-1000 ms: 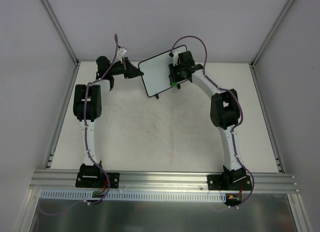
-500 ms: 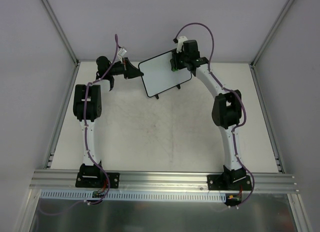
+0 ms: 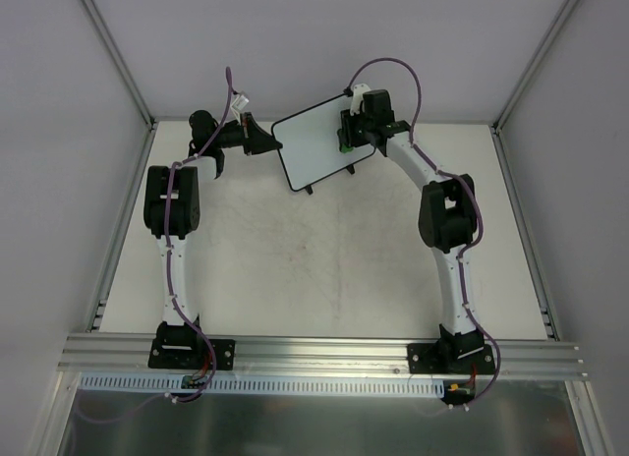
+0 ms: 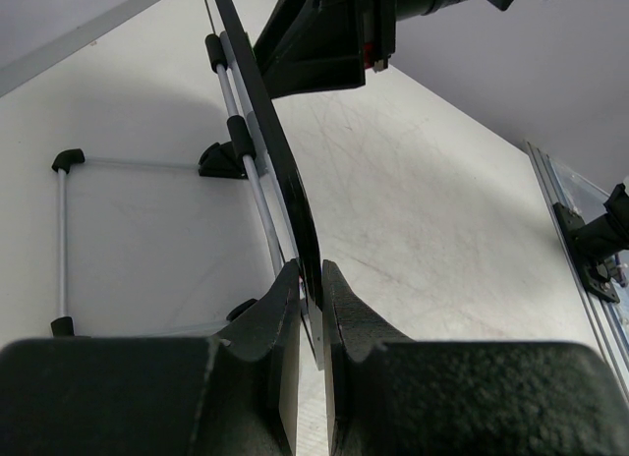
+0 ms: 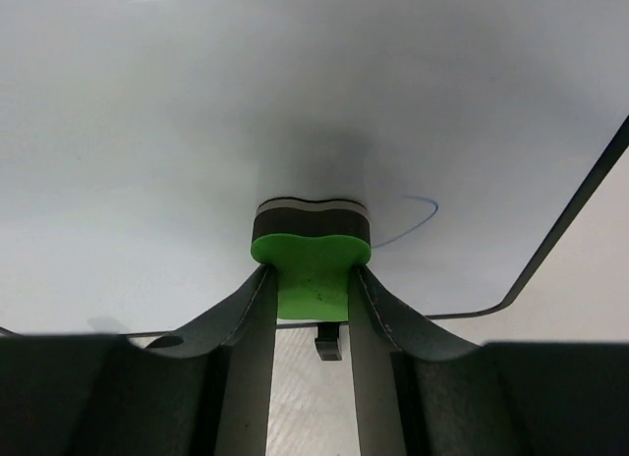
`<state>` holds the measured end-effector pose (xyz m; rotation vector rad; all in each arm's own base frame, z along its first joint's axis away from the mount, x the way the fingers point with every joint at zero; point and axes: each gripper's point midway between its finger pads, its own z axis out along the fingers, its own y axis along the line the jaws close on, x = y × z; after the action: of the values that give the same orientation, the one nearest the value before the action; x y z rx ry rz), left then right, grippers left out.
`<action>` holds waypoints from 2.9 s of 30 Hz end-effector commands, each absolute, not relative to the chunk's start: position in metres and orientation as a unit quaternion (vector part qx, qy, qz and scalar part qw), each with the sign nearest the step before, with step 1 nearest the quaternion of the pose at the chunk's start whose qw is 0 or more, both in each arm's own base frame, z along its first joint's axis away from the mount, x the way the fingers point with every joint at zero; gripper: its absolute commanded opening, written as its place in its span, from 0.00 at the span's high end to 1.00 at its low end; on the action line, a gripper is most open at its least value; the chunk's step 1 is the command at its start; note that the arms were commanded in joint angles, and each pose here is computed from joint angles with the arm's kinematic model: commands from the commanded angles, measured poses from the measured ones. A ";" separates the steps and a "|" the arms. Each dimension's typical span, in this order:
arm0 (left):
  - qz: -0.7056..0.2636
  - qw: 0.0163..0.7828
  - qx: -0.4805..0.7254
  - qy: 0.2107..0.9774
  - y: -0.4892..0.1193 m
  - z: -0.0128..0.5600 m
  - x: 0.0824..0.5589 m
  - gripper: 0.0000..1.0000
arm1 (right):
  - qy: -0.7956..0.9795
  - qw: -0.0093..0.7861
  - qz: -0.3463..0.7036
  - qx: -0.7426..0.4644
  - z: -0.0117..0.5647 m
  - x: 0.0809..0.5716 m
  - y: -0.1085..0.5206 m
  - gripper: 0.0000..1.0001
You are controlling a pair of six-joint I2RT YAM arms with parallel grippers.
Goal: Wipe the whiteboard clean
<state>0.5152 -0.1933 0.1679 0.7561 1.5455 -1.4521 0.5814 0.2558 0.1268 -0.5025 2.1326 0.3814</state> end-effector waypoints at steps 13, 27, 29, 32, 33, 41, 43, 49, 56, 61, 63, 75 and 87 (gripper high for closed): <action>-0.591 0.401 0.384 0.585 -0.203 0.183 0.486 1.00 | 0.870 0.420 0.170 -0.192 0.111 0.568 0.255 1.00; -0.593 0.397 0.385 0.585 -0.204 0.184 0.484 1.00 | 0.822 0.521 0.140 -0.179 0.201 0.610 0.242 1.00; -0.593 0.397 0.386 0.584 -0.204 0.183 0.484 1.00 | 0.812 0.538 0.139 -0.179 0.215 0.615 0.241 1.00; -0.594 0.396 0.385 0.585 -0.204 0.183 0.485 1.00 | 0.800 0.557 0.133 -0.179 0.230 0.620 0.238 1.00; -0.593 0.397 0.386 0.584 -0.204 0.183 0.485 1.00 | 0.797 0.561 0.131 -0.180 0.233 0.620 0.238 0.99; -0.594 0.396 0.387 0.584 -0.204 0.183 0.485 1.00 | 0.812 0.539 0.128 -0.186 0.207 0.618 0.234 0.99; -0.594 0.395 0.386 0.585 -0.204 0.183 0.485 1.00 | 0.823 0.518 0.133 -0.190 0.185 0.612 0.235 1.00; -0.594 0.395 0.389 0.584 -0.204 0.184 0.485 1.00 | 0.854 0.457 0.154 -0.196 0.127 0.591 0.238 1.00; -0.595 0.393 0.389 0.583 -0.204 0.184 0.484 1.00 | 0.873 0.416 0.168 -0.189 0.093 0.575 0.240 1.00; -0.595 0.394 0.389 0.584 -0.204 0.185 0.484 1.00 | 0.872 0.420 0.162 -0.192 0.095 0.575 0.237 1.00; -0.595 0.392 0.388 0.584 -0.205 0.184 0.484 1.00 | 0.870 0.424 0.162 -0.191 0.100 0.576 0.238 1.00; -0.597 0.389 0.388 0.584 -0.204 0.183 0.483 1.00 | 0.816 0.527 0.151 -0.182 0.200 0.615 0.237 1.00; -0.597 0.389 0.389 0.584 -0.205 0.183 0.483 1.00 | 0.797 0.561 0.133 -0.182 0.227 0.627 0.226 0.99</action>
<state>0.5108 -0.1940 0.1687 0.7777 1.5493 -1.4731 0.6199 0.2341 0.1979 -0.4408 1.9505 0.3420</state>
